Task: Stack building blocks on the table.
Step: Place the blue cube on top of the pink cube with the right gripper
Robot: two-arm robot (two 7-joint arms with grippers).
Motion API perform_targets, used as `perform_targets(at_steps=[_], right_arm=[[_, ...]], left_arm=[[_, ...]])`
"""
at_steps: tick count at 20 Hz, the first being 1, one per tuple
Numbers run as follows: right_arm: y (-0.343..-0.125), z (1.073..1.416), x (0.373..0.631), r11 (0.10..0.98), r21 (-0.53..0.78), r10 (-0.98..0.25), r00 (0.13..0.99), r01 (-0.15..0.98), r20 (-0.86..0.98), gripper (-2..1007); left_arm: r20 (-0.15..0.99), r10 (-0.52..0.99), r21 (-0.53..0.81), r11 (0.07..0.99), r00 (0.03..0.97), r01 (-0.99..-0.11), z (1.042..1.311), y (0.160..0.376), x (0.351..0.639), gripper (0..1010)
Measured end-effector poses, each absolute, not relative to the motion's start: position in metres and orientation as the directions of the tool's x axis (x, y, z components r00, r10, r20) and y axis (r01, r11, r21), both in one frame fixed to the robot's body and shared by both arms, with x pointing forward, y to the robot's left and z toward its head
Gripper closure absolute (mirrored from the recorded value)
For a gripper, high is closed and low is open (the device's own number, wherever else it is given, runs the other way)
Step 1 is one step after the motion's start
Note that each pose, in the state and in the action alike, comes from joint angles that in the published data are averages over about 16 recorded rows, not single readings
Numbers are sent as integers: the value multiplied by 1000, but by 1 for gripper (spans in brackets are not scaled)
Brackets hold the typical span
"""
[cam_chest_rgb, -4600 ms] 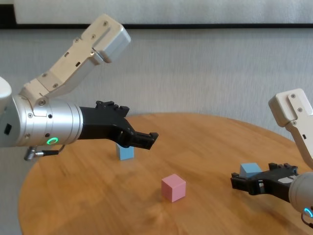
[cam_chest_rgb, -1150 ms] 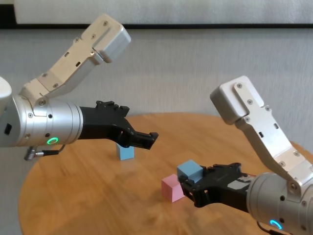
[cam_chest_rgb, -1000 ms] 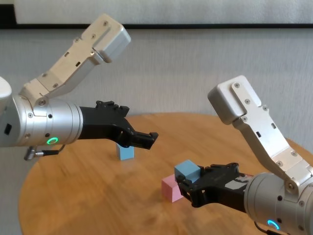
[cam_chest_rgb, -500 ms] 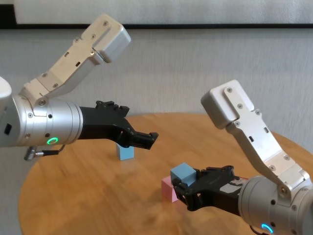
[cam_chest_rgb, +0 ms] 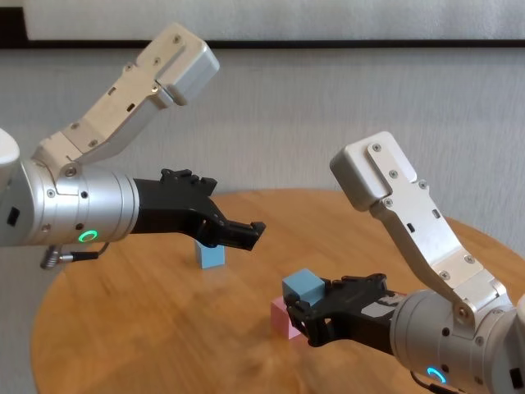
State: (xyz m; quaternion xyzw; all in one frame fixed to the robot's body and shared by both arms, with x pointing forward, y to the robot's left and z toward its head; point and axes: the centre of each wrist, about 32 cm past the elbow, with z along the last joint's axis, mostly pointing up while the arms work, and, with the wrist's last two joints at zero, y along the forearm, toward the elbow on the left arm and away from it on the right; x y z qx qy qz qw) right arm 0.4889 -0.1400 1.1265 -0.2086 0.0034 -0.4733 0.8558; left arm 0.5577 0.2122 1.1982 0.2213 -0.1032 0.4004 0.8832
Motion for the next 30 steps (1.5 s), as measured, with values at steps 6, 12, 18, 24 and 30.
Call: perform_targets(at_steps=[6, 12, 18, 24, 30], right_arm=[[-138, 1126, 491, 457, -357, -818, 543, 815, 192, 649], [-137, 1126, 493, 452, -354, -823, 536, 819, 190, 649], [-135, 1127, 494, 448, -353, -826, 531, 822, 188, 649], [-134, 1128, 495, 448, -355, -826, 532, 820, 186, 649], [-134, 1128, 495, 451, -356, -825, 535, 819, 185, 649]], left_arm=[[360, 662, 308, 581, 658, -753, 1198, 212, 558, 10], [360, 662, 308, 581, 658, -753, 1198, 212, 558, 10], [360, 662, 308, 581, 658, -753, 1198, 212, 558, 10], [360, 662, 308, 581, 658, -753, 1198, 212, 558, 10], [360, 662, 308, 581, 658, -753, 1198, 212, 558, 10]])
